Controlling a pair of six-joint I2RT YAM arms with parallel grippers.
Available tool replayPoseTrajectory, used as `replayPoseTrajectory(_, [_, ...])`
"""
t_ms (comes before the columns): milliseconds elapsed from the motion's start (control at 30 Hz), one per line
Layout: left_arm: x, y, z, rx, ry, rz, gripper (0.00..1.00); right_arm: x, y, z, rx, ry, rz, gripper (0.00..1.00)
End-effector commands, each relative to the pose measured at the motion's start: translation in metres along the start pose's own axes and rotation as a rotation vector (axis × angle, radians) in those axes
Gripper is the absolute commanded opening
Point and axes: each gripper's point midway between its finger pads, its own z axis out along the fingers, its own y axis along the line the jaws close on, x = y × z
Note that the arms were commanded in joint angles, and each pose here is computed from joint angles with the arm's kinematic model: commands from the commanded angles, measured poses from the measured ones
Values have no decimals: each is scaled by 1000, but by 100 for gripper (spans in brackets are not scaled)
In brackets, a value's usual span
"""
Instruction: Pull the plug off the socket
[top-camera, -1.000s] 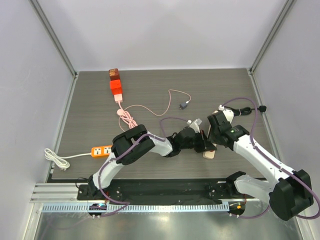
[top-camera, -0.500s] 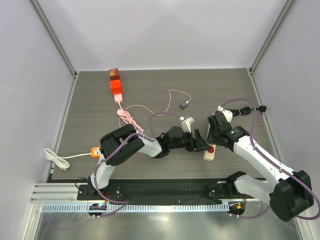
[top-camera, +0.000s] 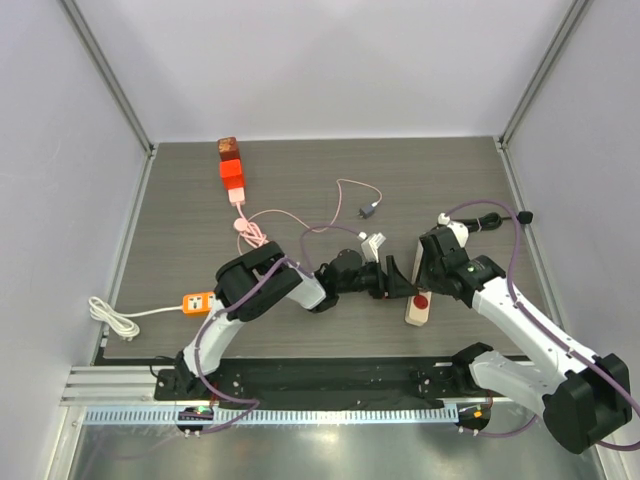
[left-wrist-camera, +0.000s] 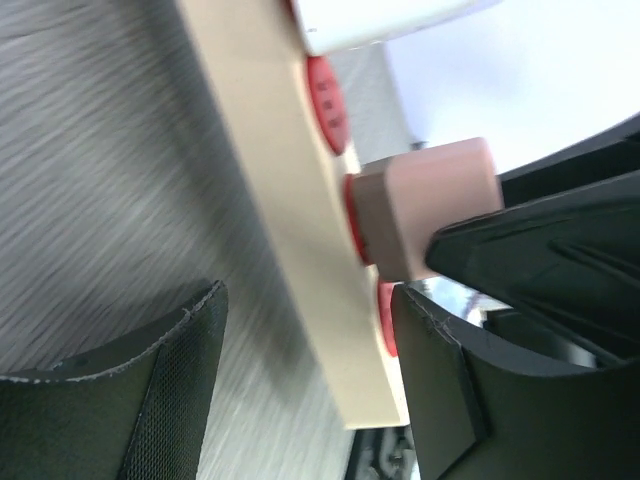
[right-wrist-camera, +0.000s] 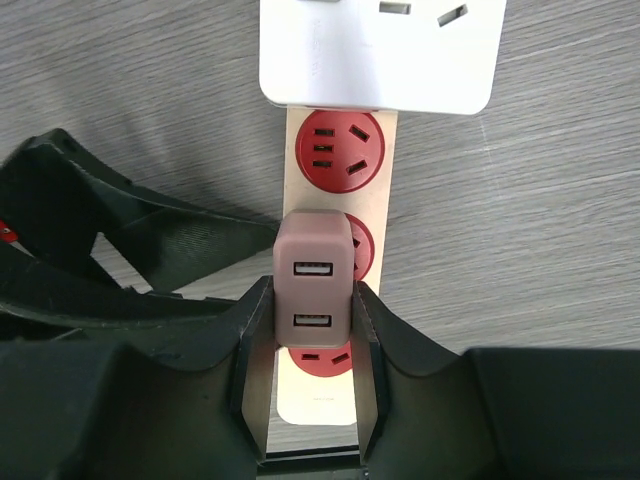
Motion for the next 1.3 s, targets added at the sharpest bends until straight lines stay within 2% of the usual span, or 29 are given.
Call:
replayPoseTrajectory(0, [29, 15, 1, 35, 90, -69, 68, -29, 28, -14, -126, -95, 42, 1])
replayPoseTrajectory(133, [32, 19, 2, 29, 101, -88, 63, -32, 31, -15, -145, -110, 61, 1])
replayPoseTrajectory(233, [38, 32, 5, -16, 120, -132, 43, -36, 32, -19, -153, -129, 74, 1])
replayPoseTrajectory(267, [43, 40, 6, -35, 128, -151, 32, -38, 33, -20, -156, -137, 77, 1])
replayPoseTrajectory(333, [43, 46, 9, -43, 135, -205, 19, -43, 31, -24, -157, -168, 94, 1])
replayPoseTrajectory(367, [44, 49, 10, -46, 139, -230, 2, -47, 31, -27, -165, -192, 100, 1])
replayPoseTrajectory(400, [47, 62, 10, -75, 137, -272, 0, -51, 29, -30, -168, -221, 109, 1])
replayPoseTrajectory(567, [49, 94, 5, -177, 112, -360, 0, -61, 25, -46, -230, -343, 152, 1])
replayPoseTrajectory(767, [50, 117, -4, -307, 106, -357, 0, -64, 16, -59, -258, -426, 192, 1])
replayPoseTrajectory(867, [51, 120, -7, -341, 112, -342, 0, -65, 14, -61, -243, -421, 184, 1])
replayPoseTrajectory(967, [47, 113, -4, -317, 115, -317, 0, -61, 23, -57, -259, -364, 152, 1])
replayPoseTrajectory(1133, [43, 91, -1, -290, 123, -185, 2, -77, 19, -59, -169, -354, 88, 1])
replayPoseTrajectory(1200, [37, 77, -3, -287, 114, -140, 29, -78, 15, -57, -123, -330, 67, 1])
replayPoseTrajectory(1233, [34, 77, -6, -297, 105, -97, 52, -81, 16, -57, -117, -329, 63, 1])
replayPoseTrajectory(1267, [32, 76, -8, -309, 101, -80, 59, -83, 17, -57, -117, -331, 62, 1])
